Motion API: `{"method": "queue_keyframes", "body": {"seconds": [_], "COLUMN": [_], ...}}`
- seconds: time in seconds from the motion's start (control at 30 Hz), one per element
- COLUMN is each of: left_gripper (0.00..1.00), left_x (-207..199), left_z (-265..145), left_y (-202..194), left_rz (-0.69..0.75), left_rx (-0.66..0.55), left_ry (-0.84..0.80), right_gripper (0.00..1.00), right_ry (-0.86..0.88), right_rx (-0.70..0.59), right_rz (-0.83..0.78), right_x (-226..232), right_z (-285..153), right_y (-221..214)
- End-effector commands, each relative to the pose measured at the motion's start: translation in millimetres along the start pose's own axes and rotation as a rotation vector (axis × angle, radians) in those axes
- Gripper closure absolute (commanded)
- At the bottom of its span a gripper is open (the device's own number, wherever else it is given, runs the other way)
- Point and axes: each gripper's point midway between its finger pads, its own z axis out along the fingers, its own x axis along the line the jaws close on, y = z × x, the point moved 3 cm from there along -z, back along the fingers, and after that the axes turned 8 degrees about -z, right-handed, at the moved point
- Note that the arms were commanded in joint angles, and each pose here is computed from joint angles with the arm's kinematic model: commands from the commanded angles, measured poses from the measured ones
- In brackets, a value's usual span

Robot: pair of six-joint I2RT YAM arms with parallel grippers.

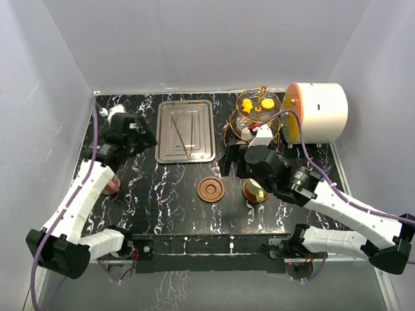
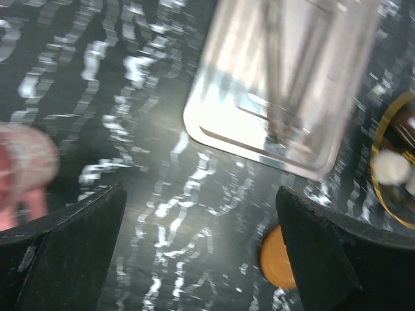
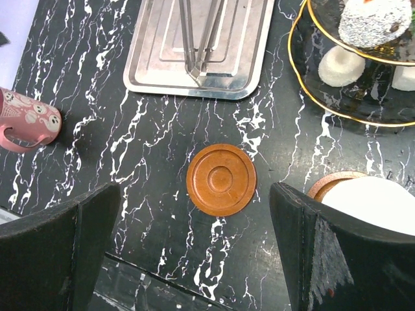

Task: Serve the afternoon tea
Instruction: Adjust the coaster at the center of the board, then pick up the cup at the center of the board.

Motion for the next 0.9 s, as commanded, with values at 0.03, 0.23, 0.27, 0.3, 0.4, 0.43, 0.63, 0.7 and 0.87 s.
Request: {"method": "queue_keyframes", "body": {"seconds": [0.03, 0.23, 0.27, 0.3, 0.4, 0.43, 0.63, 0.7, 0.87], "left_gripper": [0.01, 0.01, 0.01, 0.01, 0.01, 0.01, 0.01, 0.01, 0.01], "left_x": [84, 146, 156, 165, 179, 182, 194, 197, 209], "left_z": [-23, -27, -26, -25, -18, -11, 9, 10, 14], "left_y": [36, 64, 66, 68, 70, 70, 70, 67, 55], "left_rz": [0.041, -0.109, -0.134, -0.158, -0.220, -0.253, -0.330, -0.336, -0.345], "left_rx": [-0.026, -0.022, -0.017, -0.013, -0.005, 0.010, 0.046, 0.047, 0.047], "left_ry": [0.288, 0.432, 0.454, 0.471, 0.497, 0.481, 0.453, 0.460, 0.503], "right_gripper": [0.02, 0.02, 0.02, 0.03, 0.04, 0.05, 0.11, 0.15, 0.18], "right_ry": [0.077, 0.240, 0.267, 0.293, 0.361, 0.384, 0.509, 0.549, 0.586], "right_rx": [-0.040, -0.012, -0.007, -0.006, 0.010, 0.019, 0.086, 0.107, 0.076], "right_rz": [-0.010, -0.112, -0.136, -0.152, -0.199, -0.213, -0.265, -0.272, -0.354], "right_x": [16, 42, 47, 52, 65, 70, 102, 116, 169], "right_z": [3, 8, 11, 12, 18, 20, 41, 52, 81], "right_y": [12, 8, 6, 5, 3, 2, -7, -11, -16]}}
